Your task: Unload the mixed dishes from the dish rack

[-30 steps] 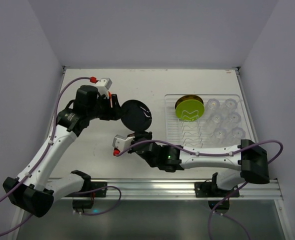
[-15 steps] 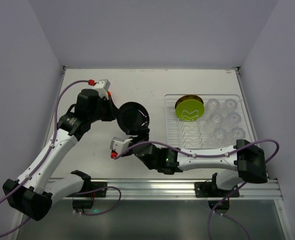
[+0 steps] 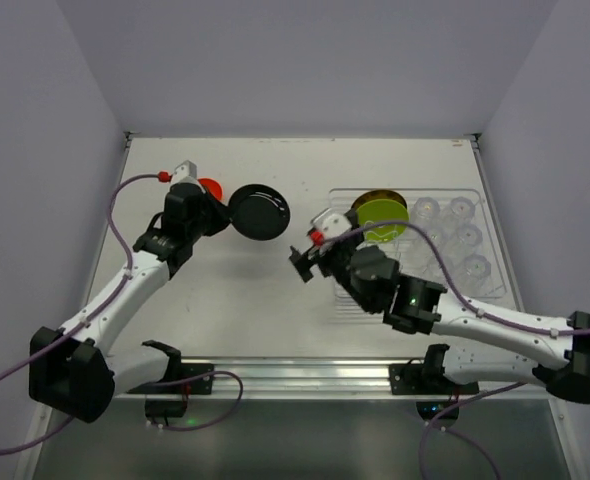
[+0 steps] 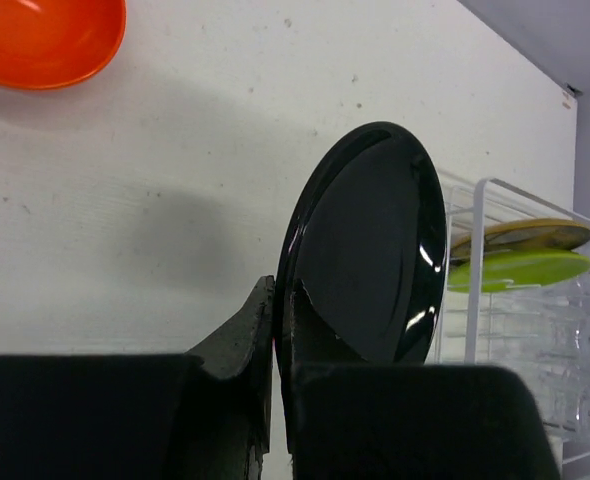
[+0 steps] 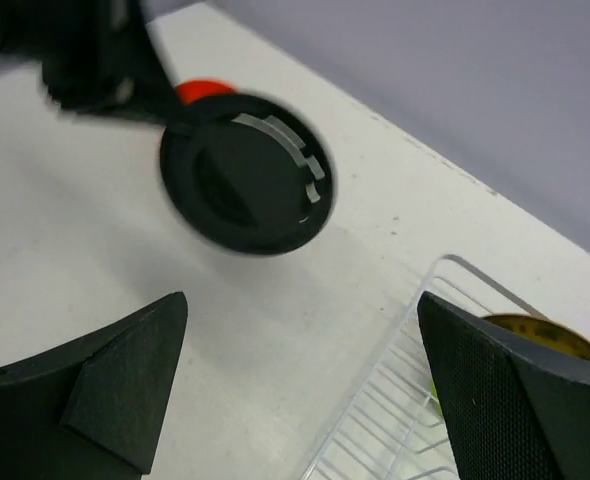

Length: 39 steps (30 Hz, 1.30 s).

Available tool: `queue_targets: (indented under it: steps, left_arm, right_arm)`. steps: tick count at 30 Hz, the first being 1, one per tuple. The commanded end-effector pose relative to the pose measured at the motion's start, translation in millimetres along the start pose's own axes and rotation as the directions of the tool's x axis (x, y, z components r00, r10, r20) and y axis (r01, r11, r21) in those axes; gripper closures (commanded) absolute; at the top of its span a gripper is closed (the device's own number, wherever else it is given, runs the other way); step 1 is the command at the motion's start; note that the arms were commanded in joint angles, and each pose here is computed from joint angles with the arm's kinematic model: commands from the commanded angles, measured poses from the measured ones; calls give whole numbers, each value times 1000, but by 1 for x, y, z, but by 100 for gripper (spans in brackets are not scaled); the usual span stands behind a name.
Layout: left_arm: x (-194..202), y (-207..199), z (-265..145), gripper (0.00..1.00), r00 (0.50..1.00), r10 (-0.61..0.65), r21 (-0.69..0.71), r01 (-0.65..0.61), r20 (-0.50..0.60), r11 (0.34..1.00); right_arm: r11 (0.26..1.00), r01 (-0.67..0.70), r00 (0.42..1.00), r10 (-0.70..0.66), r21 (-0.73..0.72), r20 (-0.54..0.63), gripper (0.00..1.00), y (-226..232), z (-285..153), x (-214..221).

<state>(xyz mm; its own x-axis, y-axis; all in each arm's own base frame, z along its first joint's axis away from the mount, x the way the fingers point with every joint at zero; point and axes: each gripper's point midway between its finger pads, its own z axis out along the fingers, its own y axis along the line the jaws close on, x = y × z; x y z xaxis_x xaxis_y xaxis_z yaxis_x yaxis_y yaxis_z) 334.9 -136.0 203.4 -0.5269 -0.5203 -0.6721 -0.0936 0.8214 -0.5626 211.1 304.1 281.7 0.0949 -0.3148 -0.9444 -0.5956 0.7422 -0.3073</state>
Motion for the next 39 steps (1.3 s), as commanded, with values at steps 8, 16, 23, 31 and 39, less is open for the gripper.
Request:
queue_targets:
  steps: [8,16,23,31,39]
  left_arm:
    - [-7,4,95,100,960,-258,65,253,107,965]
    - [37,33,153,100,963,-270,-17,270,17,963]
    - [61,54,165,99,967,-255,-73,253,-20,965]
    - [50,70,145,28,973,-226,-152,230,41,961]
    - [19,38,77,0,986,-155,-119,161,59,980]
  right_arm:
    - [640,-764,645,759,84,91,1,-119,-35,-4]
    - [660,-741,669,742,126,45,1,-125,-29,20]
    - [629,-762,642,766,152,49,1,-132,-27,27]
    - [527,-827,536,844,193,-9,1,-140,-19,43]
    - [37,-863,195,944,505,264,6,-192,-18,98]
